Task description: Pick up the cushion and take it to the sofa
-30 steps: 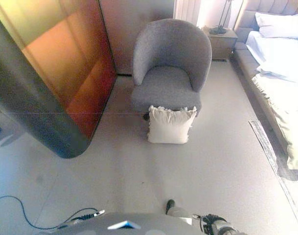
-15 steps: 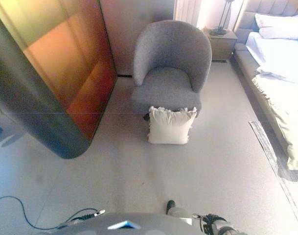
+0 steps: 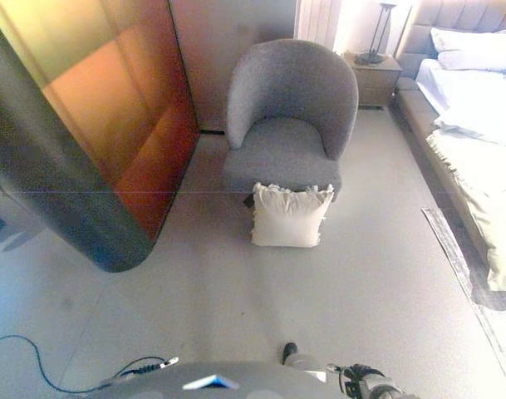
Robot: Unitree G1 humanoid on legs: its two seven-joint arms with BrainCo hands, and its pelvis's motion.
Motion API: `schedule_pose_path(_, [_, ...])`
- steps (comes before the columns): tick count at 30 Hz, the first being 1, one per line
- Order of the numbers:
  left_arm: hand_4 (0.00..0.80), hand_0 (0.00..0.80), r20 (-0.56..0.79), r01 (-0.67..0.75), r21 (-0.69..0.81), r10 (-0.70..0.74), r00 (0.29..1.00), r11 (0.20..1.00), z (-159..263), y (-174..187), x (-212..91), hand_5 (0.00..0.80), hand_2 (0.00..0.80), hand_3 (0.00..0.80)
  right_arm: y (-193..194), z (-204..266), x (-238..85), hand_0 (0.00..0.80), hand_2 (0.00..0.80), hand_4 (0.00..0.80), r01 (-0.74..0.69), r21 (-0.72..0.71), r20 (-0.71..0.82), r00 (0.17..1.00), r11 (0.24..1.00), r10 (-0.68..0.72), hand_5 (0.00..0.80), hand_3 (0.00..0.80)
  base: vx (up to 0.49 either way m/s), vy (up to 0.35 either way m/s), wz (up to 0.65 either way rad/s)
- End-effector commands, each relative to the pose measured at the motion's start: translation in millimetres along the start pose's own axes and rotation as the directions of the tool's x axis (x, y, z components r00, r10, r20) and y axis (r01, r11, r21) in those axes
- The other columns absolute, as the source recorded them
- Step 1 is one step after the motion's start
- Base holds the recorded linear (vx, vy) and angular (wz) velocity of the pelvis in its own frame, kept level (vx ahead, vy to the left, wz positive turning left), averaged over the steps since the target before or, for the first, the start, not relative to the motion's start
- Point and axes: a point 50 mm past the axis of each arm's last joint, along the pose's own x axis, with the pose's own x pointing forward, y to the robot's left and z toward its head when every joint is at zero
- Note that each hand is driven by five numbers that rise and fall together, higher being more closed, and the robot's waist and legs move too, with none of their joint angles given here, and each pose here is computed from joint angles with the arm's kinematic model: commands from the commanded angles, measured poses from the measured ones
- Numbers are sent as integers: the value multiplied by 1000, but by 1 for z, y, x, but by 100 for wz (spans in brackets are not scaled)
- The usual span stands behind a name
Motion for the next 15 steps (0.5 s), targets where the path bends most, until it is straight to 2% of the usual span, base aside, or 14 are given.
schedule_pose_path(1, [0, 0, 27, -50, -3, 50, 998, 999, 25, 7, -3, 0, 0, 0, 5, 33, -2, 0, 0, 0, -1, -18, 56, 998, 1000, 2, 0, 0, -54, -252, -14])
schedule_pose_path(6, [0, 0, 61, -8, -43, 11, 998, 999, 24, 2, -2, 0, 0, 0, -5, 40, -3, 0, 0, 0, 14, -34, 89, 996, 999, -11, 0, 0, 18, -201, -10])
schedule_pose_path(9, [0, 0, 63, 3, -41, 0, 998, 999, 19, 0, -2, 0, 0, 0, -12, 43, -3, 0, 0, 0, 22, -10, 91, 996, 1000, -21, 0, 0, 115, -61, -3])
schedule_pose_path(12, [0, 0, 58, -4, -67, 8, 998, 998, 12, 3, 0, 0, 0, 0, -12, 43, -3, 0, 0, 0, 15, -23, 93, 996, 1000, -13, 0, 0, 296, 22, -30])
schedule_pose_path(15, [0, 0, 38, -4, -45, 6, 999, 999, 1, 8, 1, 0, 0, 0, -12, 37, -2, 0, 0, 0, 20, -18, 78, 997, 1000, -18, 0, 0, 592, 83, -65])
